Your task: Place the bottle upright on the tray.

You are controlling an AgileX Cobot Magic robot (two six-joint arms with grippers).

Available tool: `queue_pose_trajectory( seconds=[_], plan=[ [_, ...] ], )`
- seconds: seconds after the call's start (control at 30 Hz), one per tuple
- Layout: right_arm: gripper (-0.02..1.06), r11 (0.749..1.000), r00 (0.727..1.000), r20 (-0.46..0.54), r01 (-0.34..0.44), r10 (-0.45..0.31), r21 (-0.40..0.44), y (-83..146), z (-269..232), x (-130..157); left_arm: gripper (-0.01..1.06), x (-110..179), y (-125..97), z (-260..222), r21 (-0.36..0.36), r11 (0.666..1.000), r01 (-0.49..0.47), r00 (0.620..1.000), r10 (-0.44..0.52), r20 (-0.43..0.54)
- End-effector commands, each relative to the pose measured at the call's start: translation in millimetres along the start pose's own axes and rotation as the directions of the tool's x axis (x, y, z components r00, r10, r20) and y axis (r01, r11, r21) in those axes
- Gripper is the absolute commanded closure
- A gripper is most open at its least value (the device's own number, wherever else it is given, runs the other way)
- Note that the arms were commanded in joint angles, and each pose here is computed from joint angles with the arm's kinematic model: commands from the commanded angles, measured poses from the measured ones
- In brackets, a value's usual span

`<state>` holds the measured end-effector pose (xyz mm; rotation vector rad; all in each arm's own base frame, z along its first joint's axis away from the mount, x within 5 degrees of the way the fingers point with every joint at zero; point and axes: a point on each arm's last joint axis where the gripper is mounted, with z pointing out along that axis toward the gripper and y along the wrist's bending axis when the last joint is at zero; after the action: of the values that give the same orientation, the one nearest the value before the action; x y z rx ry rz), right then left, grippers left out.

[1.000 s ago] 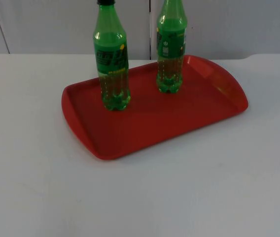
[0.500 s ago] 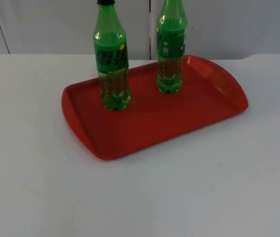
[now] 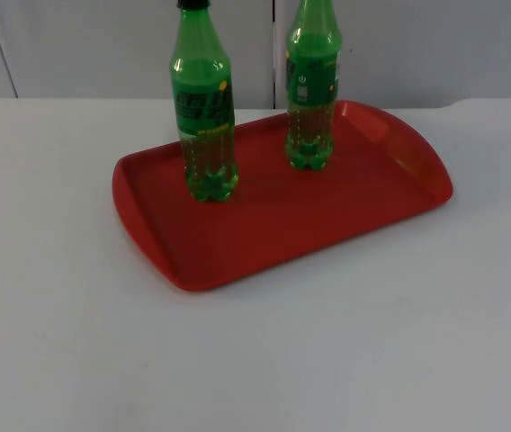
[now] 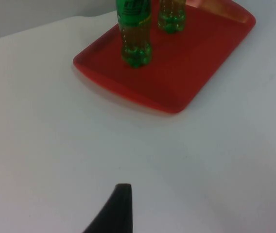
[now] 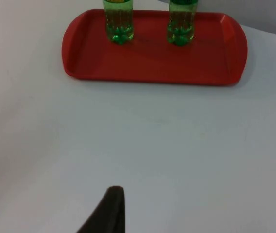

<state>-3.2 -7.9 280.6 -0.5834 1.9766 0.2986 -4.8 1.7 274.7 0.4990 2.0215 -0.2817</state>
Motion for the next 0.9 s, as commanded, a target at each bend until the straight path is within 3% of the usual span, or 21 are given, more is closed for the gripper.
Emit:
queue_pose_trajectory(
  seconds=[0.0, 0.23, 0.43, 0.87],
  plan=[
    [-0.01, 1.000, 1.000, 0.001, 0.004, -0.004, -0.007, 0.2, 0.0, 0.8, 0.00, 0.2, 0.1, 0.5, 0.005, 1.000, 0.005, 1.000, -0.005, 0.005],
    [-0.01, 1.000, 1.000, 0.001, 0.004, -0.004, -0.007, 0.2, 0.0, 0.8, 0.00, 0.2, 0.6, 0.5, -0.009, 1.000, 0.006, 1.000, -0.006, 0.005],
    [-0.01, 1.000, 1.000, 0.001, 0.006, -0.006, -0.003, -0.2, 0.0, 0.8, 0.00, 0.2, 0.3, 0.5, -0.062, 0.997, 0.035, 0.999, -0.035, 0.005],
    [-0.01, 1.000, 1.000, 0.001, 0.003, -0.003, -0.001, -0.4, 0.0, 0.8, 0.00, 0.1, -0.7, 0.6, -0.248, 0.959, 0.136, 0.991, -0.136, 0.019]
  ],
)
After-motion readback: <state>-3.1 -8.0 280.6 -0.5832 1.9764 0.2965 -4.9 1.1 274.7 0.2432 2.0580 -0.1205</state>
